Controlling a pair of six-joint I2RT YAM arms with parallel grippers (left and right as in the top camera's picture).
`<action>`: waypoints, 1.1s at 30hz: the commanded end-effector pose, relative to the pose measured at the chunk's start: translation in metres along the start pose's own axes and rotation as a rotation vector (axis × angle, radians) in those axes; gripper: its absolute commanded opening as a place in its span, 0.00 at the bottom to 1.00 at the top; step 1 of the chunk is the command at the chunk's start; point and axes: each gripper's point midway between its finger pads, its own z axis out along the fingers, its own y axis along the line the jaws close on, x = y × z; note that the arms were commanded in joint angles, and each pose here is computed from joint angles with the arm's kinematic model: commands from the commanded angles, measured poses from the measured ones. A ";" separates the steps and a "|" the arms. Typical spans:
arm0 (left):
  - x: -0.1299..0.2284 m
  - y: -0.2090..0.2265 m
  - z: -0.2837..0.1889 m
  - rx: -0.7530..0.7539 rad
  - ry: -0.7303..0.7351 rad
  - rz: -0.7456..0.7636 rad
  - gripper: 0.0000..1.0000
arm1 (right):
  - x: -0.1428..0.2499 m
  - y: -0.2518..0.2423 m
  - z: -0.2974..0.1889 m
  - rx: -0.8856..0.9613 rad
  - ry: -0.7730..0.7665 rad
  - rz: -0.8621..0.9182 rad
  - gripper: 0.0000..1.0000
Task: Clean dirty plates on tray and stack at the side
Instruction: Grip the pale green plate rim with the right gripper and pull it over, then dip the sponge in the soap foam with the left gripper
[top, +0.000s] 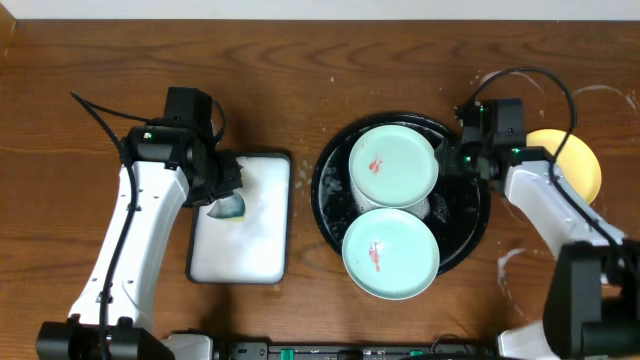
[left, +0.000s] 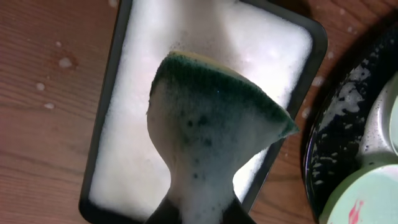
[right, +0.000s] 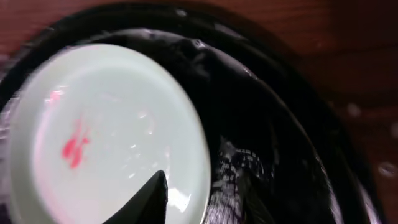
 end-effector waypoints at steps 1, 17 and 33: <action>-0.002 0.001 0.000 0.000 -0.007 0.016 0.08 | 0.020 -0.010 0.034 0.018 0.083 0.048 0.36; 0.010 0.002 0.081 0.000 -0.002 0.052 0.08 | 0.036 -0.018 0.050 0.037 0.143 0.061 0.01; 0.011 0.007 0.131 -0.015 0.020 0.045 0.07 | 0.039 -0.018 0.050 0.038 0.154 0.063 0.01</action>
